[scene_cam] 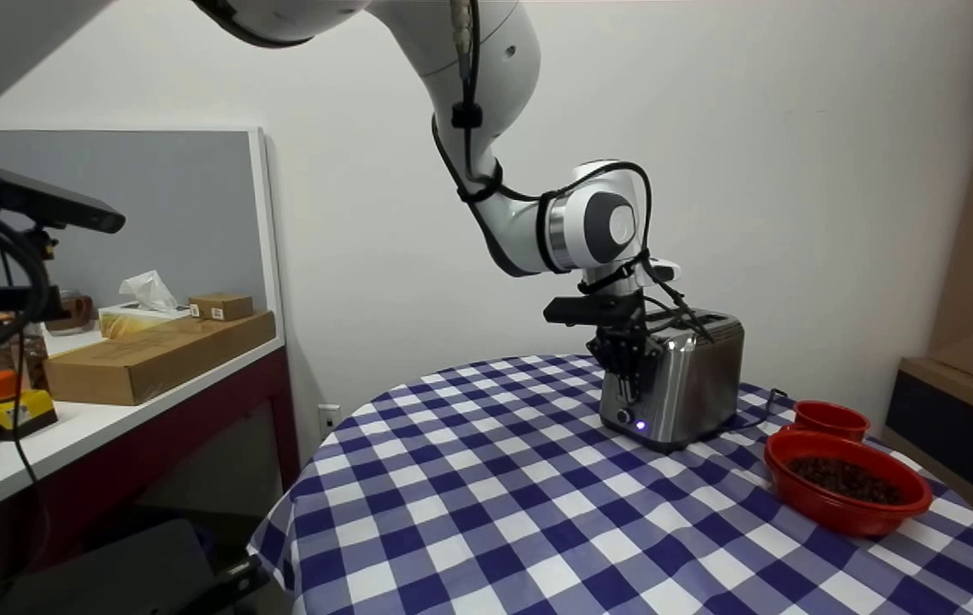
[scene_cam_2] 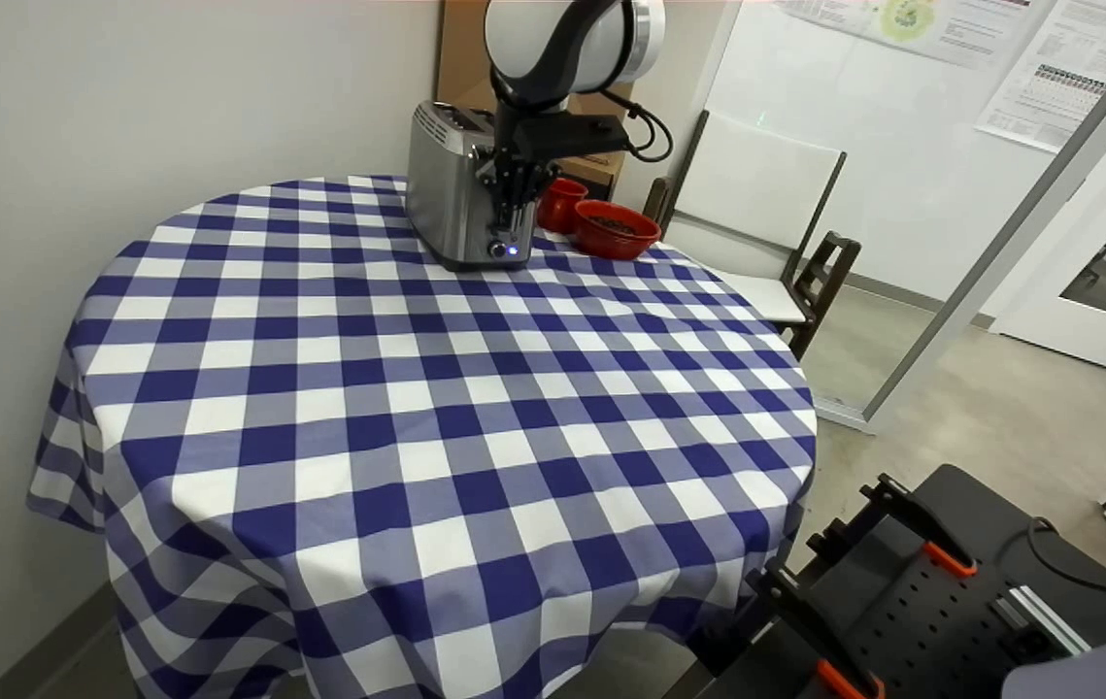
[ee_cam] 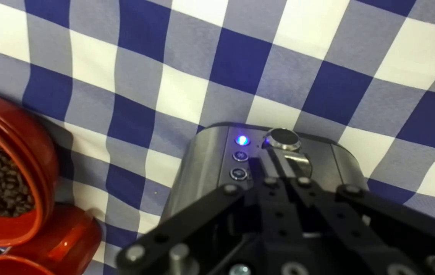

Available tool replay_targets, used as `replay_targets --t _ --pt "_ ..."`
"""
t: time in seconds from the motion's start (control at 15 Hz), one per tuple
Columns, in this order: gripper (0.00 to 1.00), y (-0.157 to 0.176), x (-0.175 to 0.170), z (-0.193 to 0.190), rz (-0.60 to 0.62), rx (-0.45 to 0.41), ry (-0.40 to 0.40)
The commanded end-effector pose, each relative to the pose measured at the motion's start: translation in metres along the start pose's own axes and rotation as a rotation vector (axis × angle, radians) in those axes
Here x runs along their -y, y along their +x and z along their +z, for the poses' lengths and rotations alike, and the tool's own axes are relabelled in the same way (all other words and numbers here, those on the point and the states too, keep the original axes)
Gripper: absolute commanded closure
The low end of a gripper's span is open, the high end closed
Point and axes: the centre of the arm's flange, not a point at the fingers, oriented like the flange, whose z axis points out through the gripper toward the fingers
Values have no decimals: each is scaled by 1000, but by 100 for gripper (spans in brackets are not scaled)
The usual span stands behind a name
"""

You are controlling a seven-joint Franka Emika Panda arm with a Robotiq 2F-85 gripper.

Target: Push down the lever of the toaster

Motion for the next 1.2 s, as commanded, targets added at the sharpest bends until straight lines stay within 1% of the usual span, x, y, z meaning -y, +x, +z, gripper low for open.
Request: replay_targets --t 0.0,0.13,0.27,0.33,0.4,0.47,0.73,0.8,0.87,1.0,1.07,1.13 --pt "100 -1 -4 36 30 64 -29" --pt "100 -1 -7 37 35 81 -37" --pt "100 3 -8 29 53 101 -24" --pt "74 3 -8 27 70 126 -13" --pt "72 4 -8 22 82 135 9" --pt "66 4 -7 17 91 145 27" --pt "36 7 4 -32 98 139 114" --pt "30 4 7 -49 89 144 133" --pt "22 1 10 -63 78 156 146" --pt "8 -10 13 -95 42 202 155" --pt "1 -18 12 -109 21 224 146" --pt "0 -24 10 -121 8 242 140"
